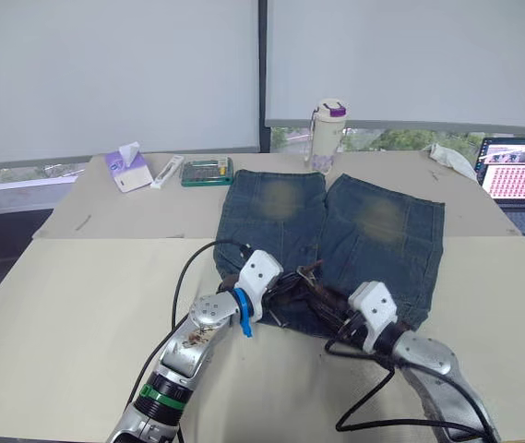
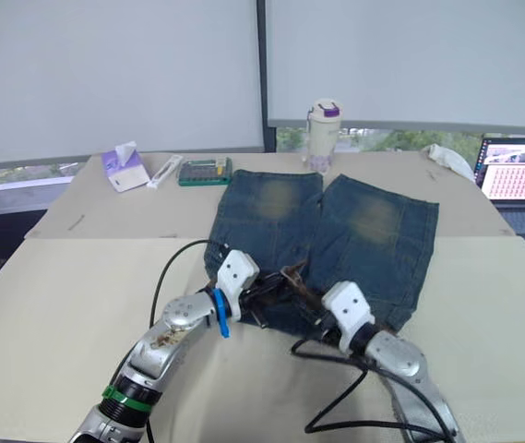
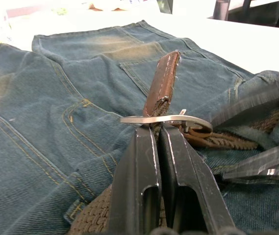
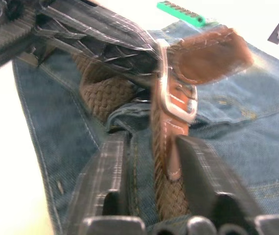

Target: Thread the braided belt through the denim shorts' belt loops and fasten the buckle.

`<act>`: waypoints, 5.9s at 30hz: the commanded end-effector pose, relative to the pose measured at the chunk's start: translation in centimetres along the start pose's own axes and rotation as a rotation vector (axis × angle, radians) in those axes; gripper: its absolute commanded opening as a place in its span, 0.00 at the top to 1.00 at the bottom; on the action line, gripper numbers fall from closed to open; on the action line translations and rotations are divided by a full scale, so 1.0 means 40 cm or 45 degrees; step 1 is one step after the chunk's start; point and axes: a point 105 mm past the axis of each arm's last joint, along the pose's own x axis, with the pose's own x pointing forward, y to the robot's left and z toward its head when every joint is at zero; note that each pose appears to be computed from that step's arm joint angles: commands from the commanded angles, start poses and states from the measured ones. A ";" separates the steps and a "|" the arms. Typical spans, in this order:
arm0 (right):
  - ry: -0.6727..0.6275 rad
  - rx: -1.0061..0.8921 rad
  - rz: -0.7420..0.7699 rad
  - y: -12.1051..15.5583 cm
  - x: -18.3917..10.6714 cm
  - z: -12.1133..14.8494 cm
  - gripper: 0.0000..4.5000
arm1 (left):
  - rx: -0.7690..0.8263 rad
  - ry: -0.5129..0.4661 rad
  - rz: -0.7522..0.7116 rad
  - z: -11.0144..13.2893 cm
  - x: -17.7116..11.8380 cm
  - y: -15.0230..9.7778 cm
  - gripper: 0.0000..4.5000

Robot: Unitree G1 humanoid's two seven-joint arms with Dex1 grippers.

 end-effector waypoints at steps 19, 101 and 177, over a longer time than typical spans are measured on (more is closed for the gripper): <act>-0.045 1.137 -0.197 -0.013 0.058 0.084 0.35 | 0.130 -0.050 0.010 0.005 0.003 -0.011 1.00; -0.222 1.187 0.099 -0.023 0.165 0.318 1.00 | 0.144 -0.262 0.153 0.149 -0.077 0.125 0.01; -0.064 0.314 0.296 0.014 0.079 -0.013 0.87 | -0.960 -0.290 0.486 0.010 -0.142 0.228 1.00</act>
